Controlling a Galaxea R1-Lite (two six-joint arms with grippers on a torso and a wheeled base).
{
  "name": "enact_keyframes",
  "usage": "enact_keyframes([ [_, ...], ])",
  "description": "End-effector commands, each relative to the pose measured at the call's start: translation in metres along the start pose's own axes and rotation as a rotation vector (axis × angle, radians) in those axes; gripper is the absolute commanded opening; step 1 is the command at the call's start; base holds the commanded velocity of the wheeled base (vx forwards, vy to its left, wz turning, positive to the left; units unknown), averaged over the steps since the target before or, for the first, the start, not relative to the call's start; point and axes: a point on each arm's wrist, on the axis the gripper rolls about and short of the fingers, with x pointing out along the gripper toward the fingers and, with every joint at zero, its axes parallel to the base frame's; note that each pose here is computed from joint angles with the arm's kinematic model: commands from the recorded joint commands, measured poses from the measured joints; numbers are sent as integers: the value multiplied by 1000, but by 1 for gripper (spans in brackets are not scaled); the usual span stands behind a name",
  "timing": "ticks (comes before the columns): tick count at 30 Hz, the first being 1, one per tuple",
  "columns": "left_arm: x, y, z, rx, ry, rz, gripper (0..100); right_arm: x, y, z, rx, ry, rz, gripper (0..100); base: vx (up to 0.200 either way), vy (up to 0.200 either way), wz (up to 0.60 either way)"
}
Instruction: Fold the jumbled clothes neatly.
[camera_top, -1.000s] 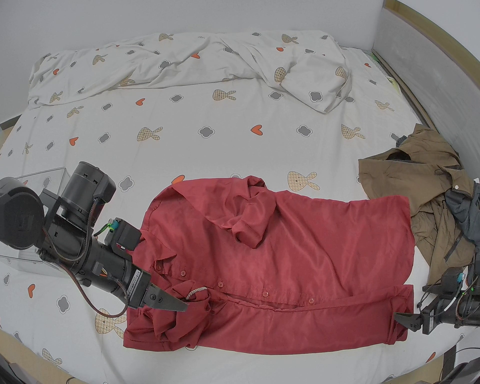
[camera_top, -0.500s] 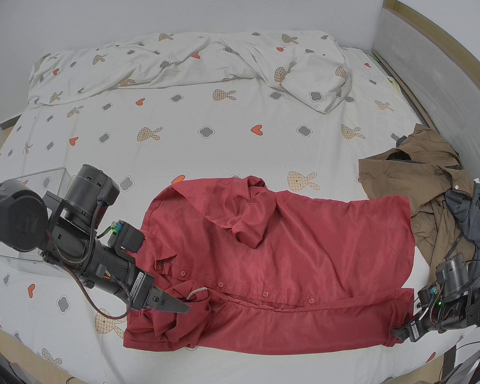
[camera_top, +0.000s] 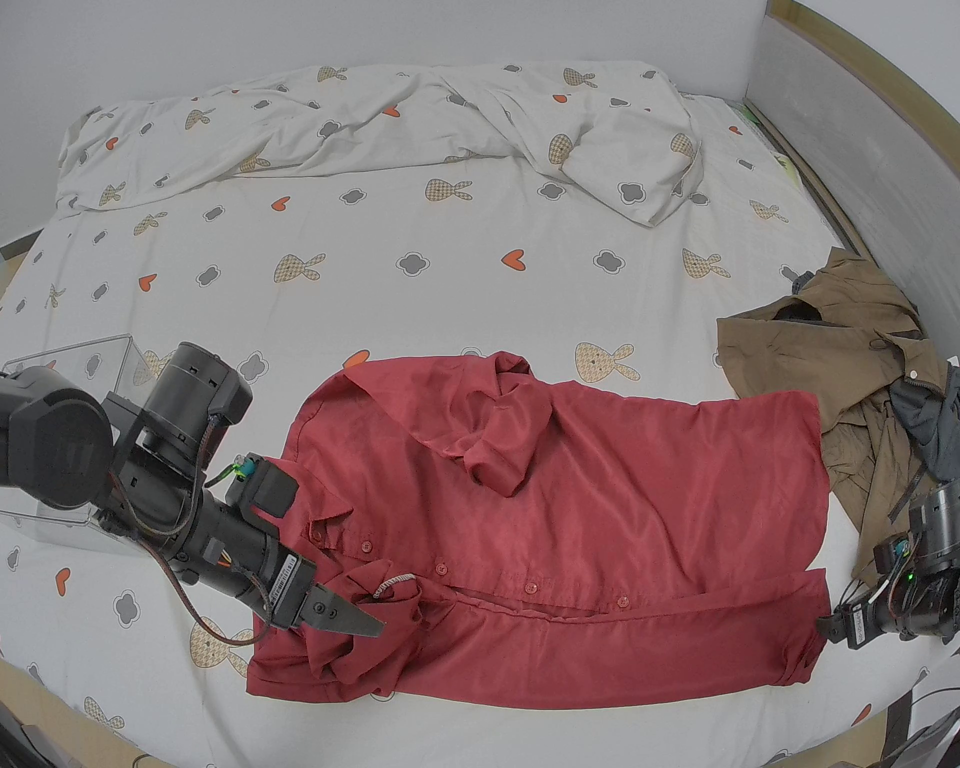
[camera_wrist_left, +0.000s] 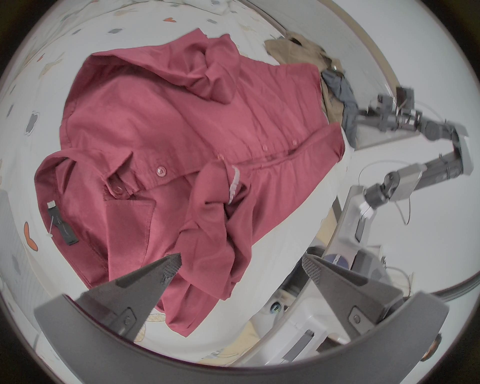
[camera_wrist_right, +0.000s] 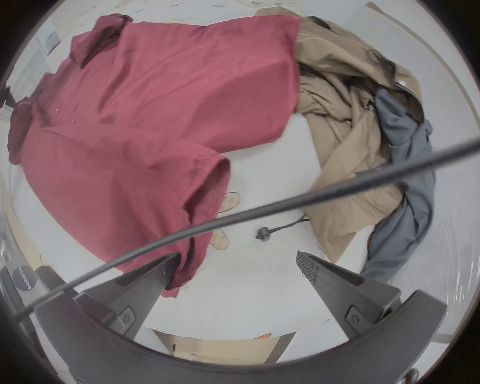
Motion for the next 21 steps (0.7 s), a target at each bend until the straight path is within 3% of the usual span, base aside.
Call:
enact_keyframes([
  [1, 5, -4, -5, 19, 28, -6, 100, -19, -6, 14, 37, -152, 81, 100, 0, 0, 0],
  [3, 8, -6, -8, 42, 46, -10, 100, -26, -6, 19, 35, -219, 202, 100, 0, 0, 0],
  [4, 8, -6, -8, 42, 46, -10, 100, -26, -6, 19, 35, -219, 202, 100, 0, 0, 0],
  [5, 14, -8, -12, 77, 73, -12, 100, -36, -6, 25, 24, -305, 337, 100, 0, 0, 0],
  [9, 25, -6, -17, 120, 126, 18, 100, -46, -6, 35, 32, -379, 486, 100, 0, 0, 0],
  [13, 34, -2, -17, 147, 156, 29, 100, -53, -6, 40, 83, -407, 520, 100, 0, 0, 0],
  [21, 53, 4, -12, 178, 180, 76, 100, -68, -3, 44, 53, -475, 548, 100, 0, 0, 0],
])
